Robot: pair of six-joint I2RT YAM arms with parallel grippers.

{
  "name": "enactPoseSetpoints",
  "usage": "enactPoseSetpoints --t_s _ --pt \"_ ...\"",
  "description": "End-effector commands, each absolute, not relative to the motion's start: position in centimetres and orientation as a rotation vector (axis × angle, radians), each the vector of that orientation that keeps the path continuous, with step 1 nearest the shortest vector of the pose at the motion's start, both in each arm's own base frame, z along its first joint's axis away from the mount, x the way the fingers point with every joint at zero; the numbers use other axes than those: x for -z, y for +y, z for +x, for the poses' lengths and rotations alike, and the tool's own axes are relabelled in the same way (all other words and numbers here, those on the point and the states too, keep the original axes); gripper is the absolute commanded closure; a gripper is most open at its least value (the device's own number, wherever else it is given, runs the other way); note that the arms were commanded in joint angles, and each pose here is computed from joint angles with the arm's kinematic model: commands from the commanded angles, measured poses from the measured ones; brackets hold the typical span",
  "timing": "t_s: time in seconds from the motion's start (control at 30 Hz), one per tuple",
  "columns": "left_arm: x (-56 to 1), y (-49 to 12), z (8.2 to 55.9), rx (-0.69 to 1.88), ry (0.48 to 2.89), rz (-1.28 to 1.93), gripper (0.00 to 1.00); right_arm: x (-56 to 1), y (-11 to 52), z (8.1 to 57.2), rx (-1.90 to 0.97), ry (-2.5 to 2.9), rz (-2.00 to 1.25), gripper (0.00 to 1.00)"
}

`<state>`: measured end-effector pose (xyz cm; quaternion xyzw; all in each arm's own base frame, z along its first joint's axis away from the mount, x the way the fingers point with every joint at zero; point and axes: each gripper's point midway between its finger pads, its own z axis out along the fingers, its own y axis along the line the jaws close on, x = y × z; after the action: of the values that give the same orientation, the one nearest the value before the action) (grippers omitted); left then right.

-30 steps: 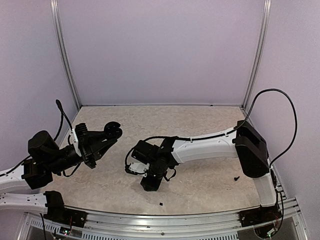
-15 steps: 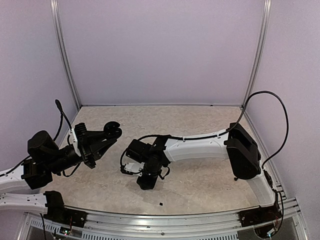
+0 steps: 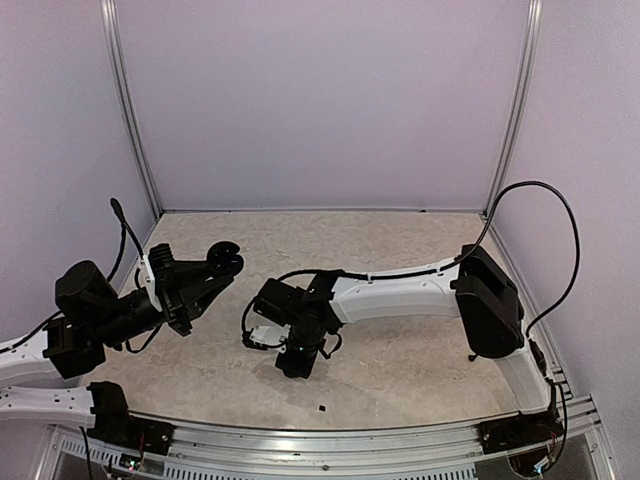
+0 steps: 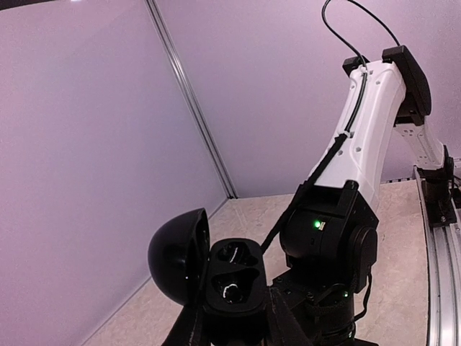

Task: Insert the wireless bluetooth earbuds into the charging case
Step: Pick up the right earbud from the center of the board.

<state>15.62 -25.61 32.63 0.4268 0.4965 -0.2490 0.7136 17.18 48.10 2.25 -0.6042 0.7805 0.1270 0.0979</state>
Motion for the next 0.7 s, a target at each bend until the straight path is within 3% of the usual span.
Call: enactPoseSetpoints --t_s 0.0,0.4,0.67 --pt "-33.8 -25.5 15.8 0.579 1.077 0.900 0.99 -4.2 47.6 18.0 -0.416 2.280 -1.742 0.93" --pt "-34.4 -25.5 17.3 0.645 1.106 0.802 1.00 -20.5 46.4 22.9 -0.682 1.854 -1.374 0.96" --pt "-34.9 -25.9 18.1 0.702 1.100 0.755 1.00 -33.4 44.5 20.9 -0.830 1.390 -1.231 0.96"
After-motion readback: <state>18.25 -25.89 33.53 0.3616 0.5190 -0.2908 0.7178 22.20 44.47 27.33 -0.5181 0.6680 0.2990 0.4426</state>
